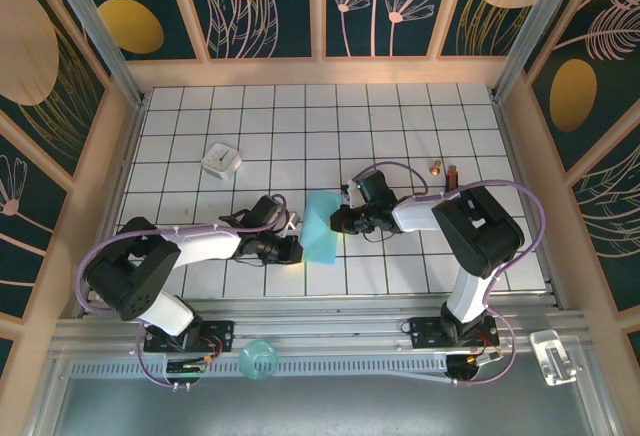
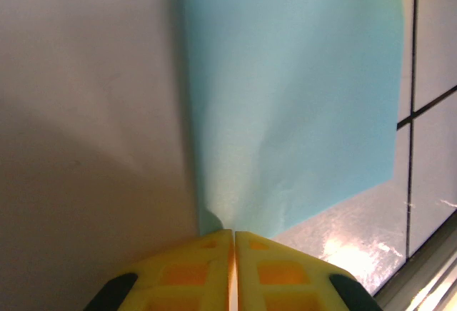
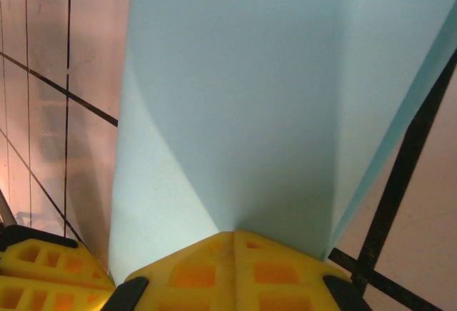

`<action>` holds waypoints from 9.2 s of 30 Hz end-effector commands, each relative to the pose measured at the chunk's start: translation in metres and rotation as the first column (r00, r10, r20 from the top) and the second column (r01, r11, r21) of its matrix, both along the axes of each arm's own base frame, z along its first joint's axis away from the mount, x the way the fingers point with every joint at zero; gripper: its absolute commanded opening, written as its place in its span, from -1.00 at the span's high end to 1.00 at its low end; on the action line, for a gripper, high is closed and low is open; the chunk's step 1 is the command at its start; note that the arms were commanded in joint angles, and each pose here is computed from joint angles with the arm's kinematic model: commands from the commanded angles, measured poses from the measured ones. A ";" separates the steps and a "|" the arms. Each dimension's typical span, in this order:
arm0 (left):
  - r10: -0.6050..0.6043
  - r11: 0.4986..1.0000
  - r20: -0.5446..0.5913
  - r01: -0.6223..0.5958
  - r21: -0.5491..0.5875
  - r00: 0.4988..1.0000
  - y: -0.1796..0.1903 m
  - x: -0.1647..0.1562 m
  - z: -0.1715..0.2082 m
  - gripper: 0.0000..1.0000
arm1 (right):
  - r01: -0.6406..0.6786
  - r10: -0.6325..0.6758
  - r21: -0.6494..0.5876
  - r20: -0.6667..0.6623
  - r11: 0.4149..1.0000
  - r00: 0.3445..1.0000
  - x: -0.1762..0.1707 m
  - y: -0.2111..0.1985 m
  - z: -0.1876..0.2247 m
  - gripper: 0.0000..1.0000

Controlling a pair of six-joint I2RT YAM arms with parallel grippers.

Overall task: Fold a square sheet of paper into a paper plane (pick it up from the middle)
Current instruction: First fold in half a square sheet of paper at the center of the table.

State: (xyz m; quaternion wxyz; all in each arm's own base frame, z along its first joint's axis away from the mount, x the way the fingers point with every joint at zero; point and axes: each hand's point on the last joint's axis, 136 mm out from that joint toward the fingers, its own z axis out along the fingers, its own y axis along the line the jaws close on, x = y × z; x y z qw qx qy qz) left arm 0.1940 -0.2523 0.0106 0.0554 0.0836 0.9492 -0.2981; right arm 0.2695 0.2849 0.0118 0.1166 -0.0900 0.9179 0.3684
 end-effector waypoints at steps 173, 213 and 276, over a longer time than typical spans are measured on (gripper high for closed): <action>-0.042 0.966 -0.174 0.084 0.246 0.984 0.050 -0.010 -0.087 1.00 | 0.312 -0.316 -0.113 -0.021 0.943 0.948 0.180 0.017 -0.041 1.00; -0.033 0.989 -0.122 0.050 0.137 0.992 0.020 0.014 -0.062 1.00 | 0.005 -0.001 0.194 -0.021 0.981 1.000 0.084 0.074 0.041 1.00; 0.054 0.985 -0.120 -0.073 -0.156 0.991 -0.008 0.053 -0.023 1.00 | 0.071 -0.083 -0.088 -0.129 0.994 0.988 0.067 0.025 -0.055 1.00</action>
